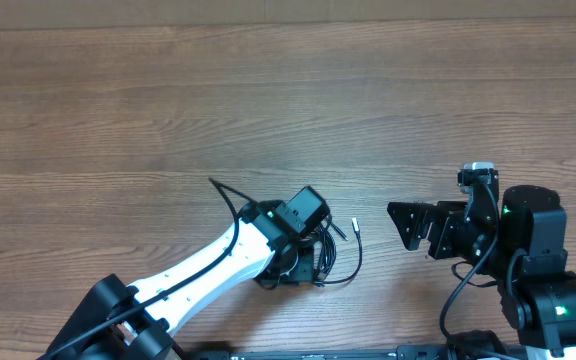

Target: Untangle cables

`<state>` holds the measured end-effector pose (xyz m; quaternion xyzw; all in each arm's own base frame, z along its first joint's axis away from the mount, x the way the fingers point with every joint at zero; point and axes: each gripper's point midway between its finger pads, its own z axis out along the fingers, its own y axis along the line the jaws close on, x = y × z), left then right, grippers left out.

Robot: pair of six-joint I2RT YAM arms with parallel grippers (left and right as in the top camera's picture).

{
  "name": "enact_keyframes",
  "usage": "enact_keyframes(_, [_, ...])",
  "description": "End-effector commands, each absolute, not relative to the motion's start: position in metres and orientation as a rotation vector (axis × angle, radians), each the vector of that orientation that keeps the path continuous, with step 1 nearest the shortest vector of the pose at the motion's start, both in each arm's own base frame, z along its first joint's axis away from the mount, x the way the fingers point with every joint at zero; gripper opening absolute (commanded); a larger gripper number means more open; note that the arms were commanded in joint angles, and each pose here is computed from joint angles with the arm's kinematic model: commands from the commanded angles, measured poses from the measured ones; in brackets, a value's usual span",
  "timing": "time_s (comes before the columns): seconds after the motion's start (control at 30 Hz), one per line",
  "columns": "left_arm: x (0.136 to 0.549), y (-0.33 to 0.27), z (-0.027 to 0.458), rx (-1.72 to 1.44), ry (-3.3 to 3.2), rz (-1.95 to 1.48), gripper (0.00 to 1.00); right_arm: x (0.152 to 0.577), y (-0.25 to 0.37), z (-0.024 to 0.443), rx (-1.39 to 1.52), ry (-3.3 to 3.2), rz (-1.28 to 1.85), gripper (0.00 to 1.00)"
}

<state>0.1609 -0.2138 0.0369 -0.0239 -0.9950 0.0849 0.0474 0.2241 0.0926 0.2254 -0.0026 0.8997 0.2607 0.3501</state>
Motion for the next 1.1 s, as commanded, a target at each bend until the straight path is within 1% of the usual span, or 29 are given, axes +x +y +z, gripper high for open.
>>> enact_keyframes(0.0, [0.162, -0.2, 0.025, 0.198, -3.052, 0.207, 0.08, 0.221, 0.1, 0.242, -0.042, 2.298, 0.728, 1.0])
enact_keyframes(0.13, [0.176, -0.206, 0.02, 0.262, -3.082, 0.303, 0.11, 0.217, 0.105, 0.242, -0.064, 2.301, 0.767, 1.0])
enact_keyframes(0.27, [0.186, -0.201, 0.02, 0.48, -3.072, 0.295, 0.14, 0.216, 0.105, 0.242, -0.063, 2.305, 0.767, 1.0])
enact_keyframes(0.37, [0.193, -0.203, 0.022, 0.594, -3.045, 0.337, 0.14, 0.215, 0.105, 0.24, -0.088, 2.311, 0.755, 1.0])
enact_keyframes(0.47, [0.201, -0.207, 0.026, 0.636, -3.039, 0.38, 0.13, 0.214, 0.105, 0.239, -0.096, 2.314, 0.75, 1.0])
enact_keyframes(0.57, [0.216, -0.215, 0.039, 0.632, -3.064, 0.452, 0.12, 0.214, 0.105, 0.239, -0.096, 2.314, 0.748, 1.0])
enact_keyframes(0.7, [0.234, -0.237, 0.066, 0.463, -3.114, 0.597, 0.12, 0.216, 0.105, 0.236, -0.12, 2.323, 0.734, 1.0])
enact_keyframes(0.8, [0.247, -0.245, 0.084, 0.389, -3.162, 0.644, 0.16, 0.219, 0.105, 0.23, -0.113, 2.351, 0.738, 1.0])
enact_keyframes(0.9, [0.249, -0.233, 0.083, 0.427, -3.191, 0.557, 0.2, 0.22, 0.105, 0.224, -0.104, 2.381, 0.741, 1.0])
enact_keyframes(1.0, [0.239, -0.213, 0.075, 0.553, -3.141, 0.418, 0.24, 0.22, 0.105, 0.223, -0.134, 2.381, 0.725, 1.0])
enact_keyframes(1.07, [0.233, -0.204, 0.073, 0.614, -3.095, 0.372, 0.24, 0.223, 0.102, 0.224, -0.13, 2.373, 0.703, 1.0])
